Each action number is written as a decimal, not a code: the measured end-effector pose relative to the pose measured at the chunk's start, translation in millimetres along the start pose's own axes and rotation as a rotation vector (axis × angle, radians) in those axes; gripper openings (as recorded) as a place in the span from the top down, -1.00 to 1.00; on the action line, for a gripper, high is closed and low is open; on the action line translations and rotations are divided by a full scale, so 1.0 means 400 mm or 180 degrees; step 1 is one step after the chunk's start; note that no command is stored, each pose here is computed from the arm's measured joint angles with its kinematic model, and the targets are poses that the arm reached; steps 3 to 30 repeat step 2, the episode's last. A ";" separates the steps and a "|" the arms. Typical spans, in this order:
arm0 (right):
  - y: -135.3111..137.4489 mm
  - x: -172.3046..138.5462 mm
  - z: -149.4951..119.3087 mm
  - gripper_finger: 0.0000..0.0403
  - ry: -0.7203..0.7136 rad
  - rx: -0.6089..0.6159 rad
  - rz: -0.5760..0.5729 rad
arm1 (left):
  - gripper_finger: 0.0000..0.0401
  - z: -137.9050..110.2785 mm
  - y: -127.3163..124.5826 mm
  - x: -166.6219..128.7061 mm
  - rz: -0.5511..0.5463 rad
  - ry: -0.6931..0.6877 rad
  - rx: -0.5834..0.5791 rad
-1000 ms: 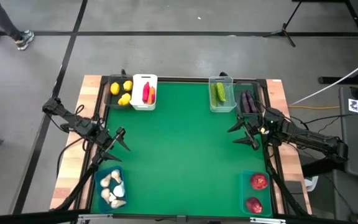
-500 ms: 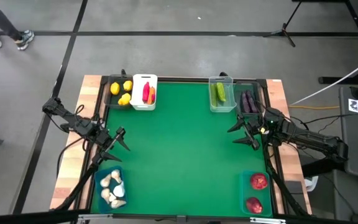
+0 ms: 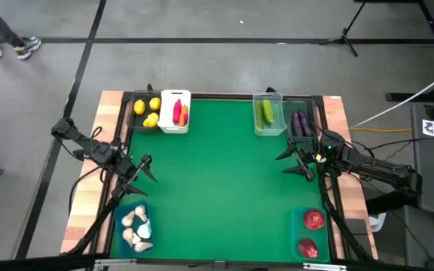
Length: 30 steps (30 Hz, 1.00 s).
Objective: Sort produce into baskets
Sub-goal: Return to Home Position
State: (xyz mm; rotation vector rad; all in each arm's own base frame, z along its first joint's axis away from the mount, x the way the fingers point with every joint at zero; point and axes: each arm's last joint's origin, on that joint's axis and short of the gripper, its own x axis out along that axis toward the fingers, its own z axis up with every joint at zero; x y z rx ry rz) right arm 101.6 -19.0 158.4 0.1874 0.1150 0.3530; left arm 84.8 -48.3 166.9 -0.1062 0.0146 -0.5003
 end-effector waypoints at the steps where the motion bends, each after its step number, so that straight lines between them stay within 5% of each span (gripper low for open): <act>1: 0.000 0.000 0.000 -0.31 0.0000 0.0001 0.0001 | -0.30 0.000 0.000 0.000 0.0000 -0.0001 0.0000; 30: 0.000 0.000 0.000 -0.31 0.0001 0.0002 0.0001 | -0.30 0.000 0.000 0.000 0.0001 -0.0001 0.0000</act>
